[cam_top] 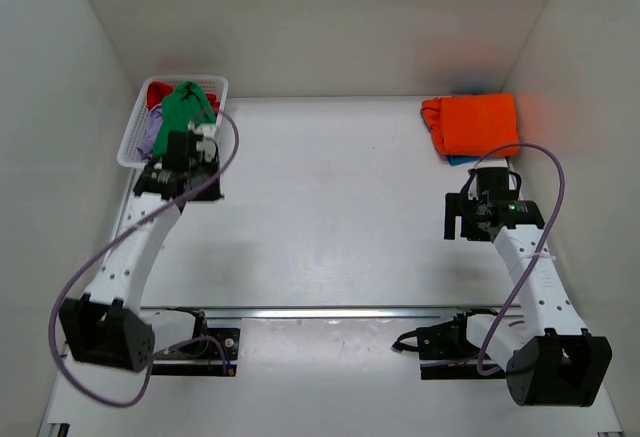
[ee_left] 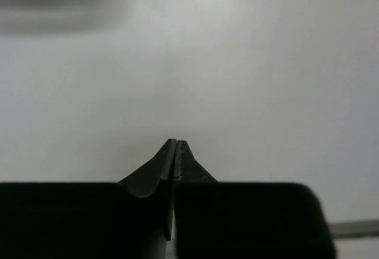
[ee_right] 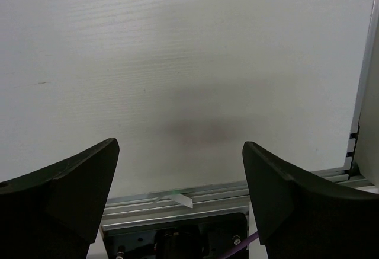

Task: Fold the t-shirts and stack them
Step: Grab crumpled tshirt from bin with the left arm

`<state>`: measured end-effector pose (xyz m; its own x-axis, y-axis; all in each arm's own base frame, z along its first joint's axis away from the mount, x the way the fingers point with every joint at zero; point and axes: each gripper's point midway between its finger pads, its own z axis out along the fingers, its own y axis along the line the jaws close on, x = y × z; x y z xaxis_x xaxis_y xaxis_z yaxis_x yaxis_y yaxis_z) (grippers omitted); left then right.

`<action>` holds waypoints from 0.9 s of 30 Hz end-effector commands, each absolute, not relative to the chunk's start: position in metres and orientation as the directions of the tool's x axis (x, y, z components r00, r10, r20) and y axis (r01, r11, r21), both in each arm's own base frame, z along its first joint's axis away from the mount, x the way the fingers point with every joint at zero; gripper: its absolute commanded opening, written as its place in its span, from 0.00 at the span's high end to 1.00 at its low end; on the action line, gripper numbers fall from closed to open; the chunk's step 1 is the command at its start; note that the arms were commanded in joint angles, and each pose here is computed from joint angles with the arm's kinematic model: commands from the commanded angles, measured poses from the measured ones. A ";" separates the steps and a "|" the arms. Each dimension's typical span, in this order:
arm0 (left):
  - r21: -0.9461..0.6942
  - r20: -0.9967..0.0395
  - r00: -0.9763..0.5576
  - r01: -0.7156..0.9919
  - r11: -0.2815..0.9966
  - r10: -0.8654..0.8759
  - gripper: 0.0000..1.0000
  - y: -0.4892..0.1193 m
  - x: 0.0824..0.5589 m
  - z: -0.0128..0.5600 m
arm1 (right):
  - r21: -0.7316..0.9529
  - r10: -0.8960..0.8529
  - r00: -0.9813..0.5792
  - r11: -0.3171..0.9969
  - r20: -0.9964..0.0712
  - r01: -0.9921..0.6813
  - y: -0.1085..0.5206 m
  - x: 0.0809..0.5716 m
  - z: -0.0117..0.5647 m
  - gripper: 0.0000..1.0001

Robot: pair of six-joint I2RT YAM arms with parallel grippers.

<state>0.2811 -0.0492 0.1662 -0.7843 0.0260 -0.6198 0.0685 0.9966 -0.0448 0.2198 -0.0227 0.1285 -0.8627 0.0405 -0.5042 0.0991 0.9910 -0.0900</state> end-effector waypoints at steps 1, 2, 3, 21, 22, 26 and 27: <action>-0.092 -0.759 -0.646 -0.015 0.996 -0.080 0.84 -0.039 0.367 0.235 | -0.090 0.037 -0.849 0.991 -0.526 0.099 -0.022 0.223 0.129 0.17; -0.103 -0.761 -0.641 -0.032 0.994 -0.099 0.74 -0.035 0.378 0.239 | -0.093 0.012 -0.851 0.993 -0.525 0.071 -0.017 0.223 0.129 0.18; -0.126 -0.754 -0.641 -0.070 0.990 -0.141 0.72 -0.024 0.400 0.241 | -0.092 0.010 -0.849 0.993 -0.529 0.070 -0.016 0.223 0.130 0.18; -0.098 -0.771 -0.550 -0.396 0.913 -0.322 0.36 0.090 0.579 0.190 | -0.042 -0.024 -0.826 0.999 -0.564 0.000 -0.007 0.225 0.137 0.24; -0.093 -0.768 -0.554 -0.397 0.913 -0.320 0.36 0.093 0.583 0.182 | -0.038 -0.029 -0.828 0.999 -0.560 -0.009 -0.005 0.224 0.135 0.24; -0.041 -0.746 -0.595 -0.408 0.912 -0.299 0.33 0.102 0.592 0.149 | -0.037 -0.023 -0.835 0.999 -0.550 -0.003 -0.006 0.225 0.133 0.24; -0.033 -0.741 -0.603 -0.409 0.912 -0.297 0.34 0.103 0.592 0.146 | -0.037 -0.023 -0.835 0.999 -0.550 -0.003 -0.006 0.225 0.133 0.24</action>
